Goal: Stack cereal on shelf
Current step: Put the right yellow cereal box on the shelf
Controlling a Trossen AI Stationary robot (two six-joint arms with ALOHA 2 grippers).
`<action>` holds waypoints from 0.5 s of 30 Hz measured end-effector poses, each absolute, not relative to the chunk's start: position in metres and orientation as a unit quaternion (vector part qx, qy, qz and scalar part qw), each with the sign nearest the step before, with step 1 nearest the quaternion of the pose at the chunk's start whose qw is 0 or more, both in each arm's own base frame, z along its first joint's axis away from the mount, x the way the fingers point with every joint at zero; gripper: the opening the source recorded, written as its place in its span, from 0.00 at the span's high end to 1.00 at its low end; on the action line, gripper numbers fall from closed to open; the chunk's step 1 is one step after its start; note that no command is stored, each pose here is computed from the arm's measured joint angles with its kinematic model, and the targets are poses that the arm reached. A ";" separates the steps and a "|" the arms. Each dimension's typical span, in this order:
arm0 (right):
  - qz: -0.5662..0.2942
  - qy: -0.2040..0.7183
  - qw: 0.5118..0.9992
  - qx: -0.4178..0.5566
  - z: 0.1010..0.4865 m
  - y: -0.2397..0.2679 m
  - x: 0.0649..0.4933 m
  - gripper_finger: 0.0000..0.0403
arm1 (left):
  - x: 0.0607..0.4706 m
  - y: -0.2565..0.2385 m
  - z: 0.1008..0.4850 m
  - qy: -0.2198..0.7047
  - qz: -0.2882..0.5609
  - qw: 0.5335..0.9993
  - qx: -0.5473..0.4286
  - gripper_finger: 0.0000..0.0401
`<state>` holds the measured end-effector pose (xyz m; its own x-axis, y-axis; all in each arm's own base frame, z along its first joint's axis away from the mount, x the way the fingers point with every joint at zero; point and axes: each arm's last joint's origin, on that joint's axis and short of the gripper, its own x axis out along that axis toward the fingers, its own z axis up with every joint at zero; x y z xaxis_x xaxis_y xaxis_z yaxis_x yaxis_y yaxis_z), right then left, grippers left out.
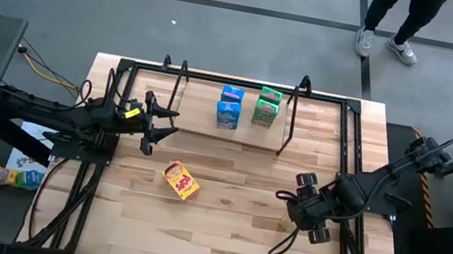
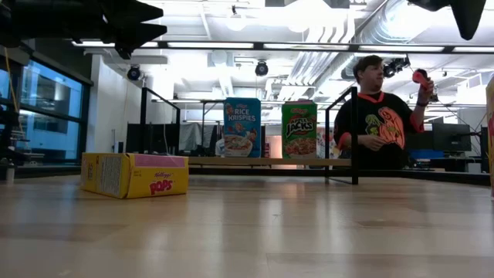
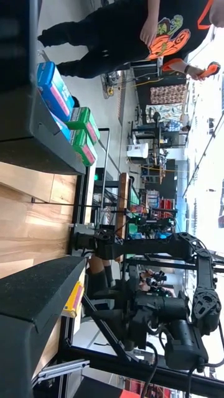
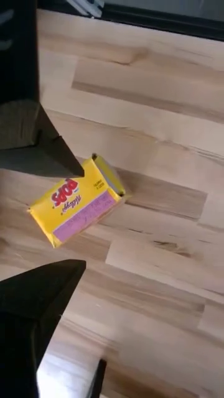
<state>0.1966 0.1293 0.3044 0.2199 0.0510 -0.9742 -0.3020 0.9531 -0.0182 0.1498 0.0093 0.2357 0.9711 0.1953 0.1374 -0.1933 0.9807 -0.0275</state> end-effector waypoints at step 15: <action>0.107 0.582 0.799 -0.102 0.304 0.132 0.203 0.49 | 0.150 0.009 0.235 -0.068 0.098 0.993 -0.008 0.46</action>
